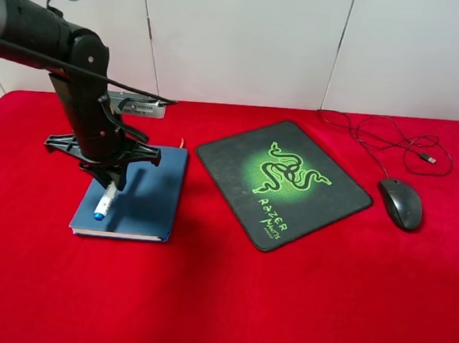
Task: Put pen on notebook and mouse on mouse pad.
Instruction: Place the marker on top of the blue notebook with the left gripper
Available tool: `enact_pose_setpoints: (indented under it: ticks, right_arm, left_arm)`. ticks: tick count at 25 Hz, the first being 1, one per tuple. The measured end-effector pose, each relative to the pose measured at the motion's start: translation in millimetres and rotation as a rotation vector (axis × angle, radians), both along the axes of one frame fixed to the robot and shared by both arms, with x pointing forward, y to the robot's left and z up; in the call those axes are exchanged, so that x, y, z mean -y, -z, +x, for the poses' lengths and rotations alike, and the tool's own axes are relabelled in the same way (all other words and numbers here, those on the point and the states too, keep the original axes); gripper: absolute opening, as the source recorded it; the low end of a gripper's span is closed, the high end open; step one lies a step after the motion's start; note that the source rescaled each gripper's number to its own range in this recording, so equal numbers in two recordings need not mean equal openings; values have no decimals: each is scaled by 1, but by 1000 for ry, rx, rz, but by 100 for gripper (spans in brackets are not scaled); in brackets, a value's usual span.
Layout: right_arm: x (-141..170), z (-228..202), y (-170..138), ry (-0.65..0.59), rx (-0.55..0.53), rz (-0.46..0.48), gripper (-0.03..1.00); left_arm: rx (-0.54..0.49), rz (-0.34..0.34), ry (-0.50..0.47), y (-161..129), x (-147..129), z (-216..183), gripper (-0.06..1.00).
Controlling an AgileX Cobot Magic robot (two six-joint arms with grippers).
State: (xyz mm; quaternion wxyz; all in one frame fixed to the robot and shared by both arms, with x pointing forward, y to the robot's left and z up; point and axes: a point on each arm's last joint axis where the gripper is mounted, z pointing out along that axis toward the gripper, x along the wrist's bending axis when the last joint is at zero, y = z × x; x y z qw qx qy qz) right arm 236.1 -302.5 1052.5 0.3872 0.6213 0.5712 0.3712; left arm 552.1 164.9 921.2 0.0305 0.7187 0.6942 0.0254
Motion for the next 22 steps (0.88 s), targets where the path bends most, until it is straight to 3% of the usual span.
enact_pose_setpoints:
  ticks: [17,19,22]
  right_arm:
    - [0,0,0,0,1,0,100]
    - [0,0,0,0,1,0,100]
    - [0,0,0,0,1,0,100]
  left_arm:
    - [1,-15,-40,25,5,8,0]
    - [1,-17,-41,25,5,9,6]
    - [-1,-20,-44,26,5,8,30]
